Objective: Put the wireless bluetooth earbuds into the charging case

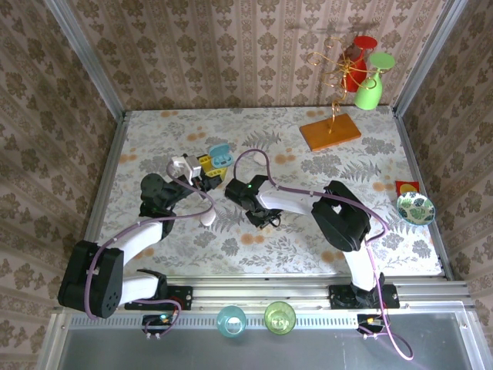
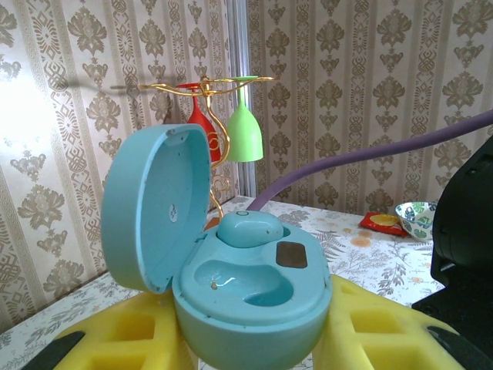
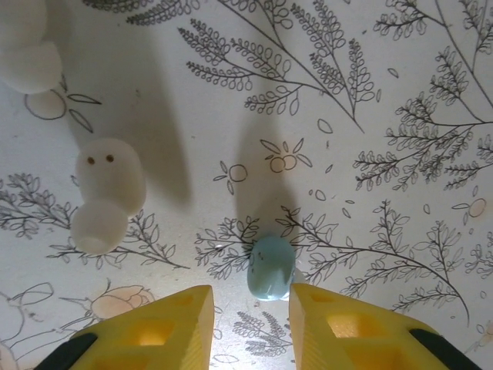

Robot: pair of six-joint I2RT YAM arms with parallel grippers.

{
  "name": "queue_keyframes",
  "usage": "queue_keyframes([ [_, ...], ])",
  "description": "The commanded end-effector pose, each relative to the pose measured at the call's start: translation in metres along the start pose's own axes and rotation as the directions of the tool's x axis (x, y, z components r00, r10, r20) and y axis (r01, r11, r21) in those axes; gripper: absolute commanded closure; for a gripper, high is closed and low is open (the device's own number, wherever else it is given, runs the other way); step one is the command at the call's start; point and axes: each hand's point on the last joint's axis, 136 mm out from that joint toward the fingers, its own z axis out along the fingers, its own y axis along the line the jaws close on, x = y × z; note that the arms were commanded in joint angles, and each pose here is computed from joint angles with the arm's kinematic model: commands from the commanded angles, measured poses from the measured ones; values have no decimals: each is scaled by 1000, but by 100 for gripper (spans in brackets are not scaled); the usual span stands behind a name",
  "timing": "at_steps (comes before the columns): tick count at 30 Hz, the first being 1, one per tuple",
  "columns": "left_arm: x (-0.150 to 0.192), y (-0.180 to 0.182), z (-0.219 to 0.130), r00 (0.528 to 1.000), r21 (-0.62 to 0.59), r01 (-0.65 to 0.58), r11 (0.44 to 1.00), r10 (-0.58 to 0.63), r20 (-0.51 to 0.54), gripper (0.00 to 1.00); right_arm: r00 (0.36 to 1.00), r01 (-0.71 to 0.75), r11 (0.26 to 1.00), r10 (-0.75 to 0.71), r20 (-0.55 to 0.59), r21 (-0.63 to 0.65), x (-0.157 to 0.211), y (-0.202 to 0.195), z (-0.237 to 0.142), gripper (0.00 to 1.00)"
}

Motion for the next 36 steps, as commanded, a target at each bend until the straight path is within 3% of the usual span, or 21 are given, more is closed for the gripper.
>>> queue_keyframes([
  [1,-6,-1,-4,1000,-5,-15,1000,15,25,72,1000,-4,997,5,-14,71,1,-9,1,67],
  [36,-2,4,-5,1000,-21,-5,1000,5,17,72,997,67,988,-59,-57,138,-2,-10,17,73],
])
